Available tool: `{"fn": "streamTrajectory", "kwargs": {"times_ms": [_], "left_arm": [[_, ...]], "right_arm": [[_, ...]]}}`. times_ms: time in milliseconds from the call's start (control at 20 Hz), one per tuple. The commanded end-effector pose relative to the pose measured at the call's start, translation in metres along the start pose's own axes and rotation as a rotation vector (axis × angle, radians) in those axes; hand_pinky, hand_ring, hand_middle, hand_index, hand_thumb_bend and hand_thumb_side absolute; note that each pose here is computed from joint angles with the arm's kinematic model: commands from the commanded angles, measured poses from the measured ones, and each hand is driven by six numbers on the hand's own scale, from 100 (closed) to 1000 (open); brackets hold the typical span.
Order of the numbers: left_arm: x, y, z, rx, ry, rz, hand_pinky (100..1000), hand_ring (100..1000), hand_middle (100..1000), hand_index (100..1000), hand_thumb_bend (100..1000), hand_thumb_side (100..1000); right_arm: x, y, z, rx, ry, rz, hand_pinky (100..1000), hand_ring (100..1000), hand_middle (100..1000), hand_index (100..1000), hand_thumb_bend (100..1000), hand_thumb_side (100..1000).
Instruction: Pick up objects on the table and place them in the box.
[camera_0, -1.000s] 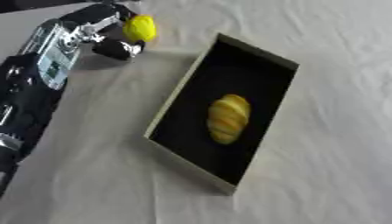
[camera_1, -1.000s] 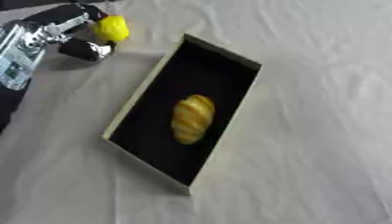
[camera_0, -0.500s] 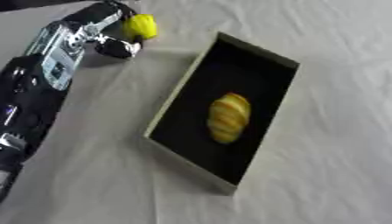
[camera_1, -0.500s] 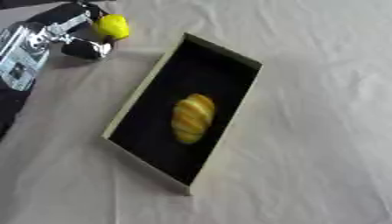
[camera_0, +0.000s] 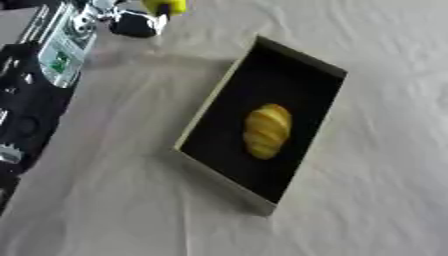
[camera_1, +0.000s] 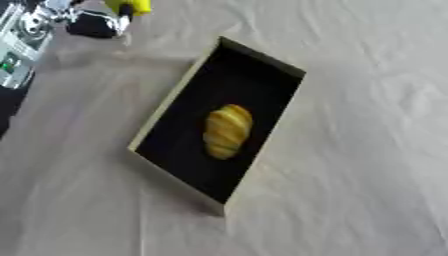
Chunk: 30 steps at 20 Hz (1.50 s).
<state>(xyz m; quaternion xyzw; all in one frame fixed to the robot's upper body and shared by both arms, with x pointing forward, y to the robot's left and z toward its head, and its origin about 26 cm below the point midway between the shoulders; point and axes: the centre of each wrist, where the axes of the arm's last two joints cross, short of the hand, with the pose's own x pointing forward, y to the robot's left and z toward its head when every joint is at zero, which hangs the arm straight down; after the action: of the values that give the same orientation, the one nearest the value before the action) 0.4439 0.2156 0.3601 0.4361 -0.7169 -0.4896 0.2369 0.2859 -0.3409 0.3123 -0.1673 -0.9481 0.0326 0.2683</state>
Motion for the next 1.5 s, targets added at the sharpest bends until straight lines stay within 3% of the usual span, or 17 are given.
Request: {"fn": "streamTrajectory", "kwargs": {"times_ms": [50,300,500,600,800,1300,1500], "left_arm": [[0.032,0.033,0.011,0.063,-0.171,-0.083,707,695,636,709,100,191],[0.105,0.051,0.047,0.068,-0.486,-0.081,695,665,612,692,100,174],[0.153,0.059,0.072,0.069,-0.677,-0.023,688,649,596,686,100,186],[0.166,0.055,0.078,0.046,-0.724,-0.003,687,644,594,686,100,204],[0.172,0.034,0.078,-0.009,-0.71,0.037,689,645,592,687,100,180],[0.162,-0.034,0.053,-0.112,-0.609,-0.099,686,655,599,689,100,135],[0.161,-0.052,0.046,-0.127,-0.601,-0.139,687,661,603,693,100,106]], "right_arm": [[0.01,-0.007,-0.007,0.008,-0.047,0.043,875,790,737,772,100,564],[0.012,-0.01,-0.008,0.01,-0.066,0.052,874,789,737,773,100,546],[0.01,-0.012,-0.006,0.003,-0.063,0.06,874,789,737,773,100,547],[0.01,-0.012,-0.006,0.002,-0.059,0.061,875,790,737,772,100,549],[0.009,-0.012,-0.004,-0.001,-0.052,0.062,875,789,736,772,100,553],[0.01,-0.011,-0.006,-0.004,-0.078,0.048,874,790,737,773,100,540],[0.008,-0.012,-0.004,-0.011,-0.083,0.047,874,790,736,773,100,539]]}}
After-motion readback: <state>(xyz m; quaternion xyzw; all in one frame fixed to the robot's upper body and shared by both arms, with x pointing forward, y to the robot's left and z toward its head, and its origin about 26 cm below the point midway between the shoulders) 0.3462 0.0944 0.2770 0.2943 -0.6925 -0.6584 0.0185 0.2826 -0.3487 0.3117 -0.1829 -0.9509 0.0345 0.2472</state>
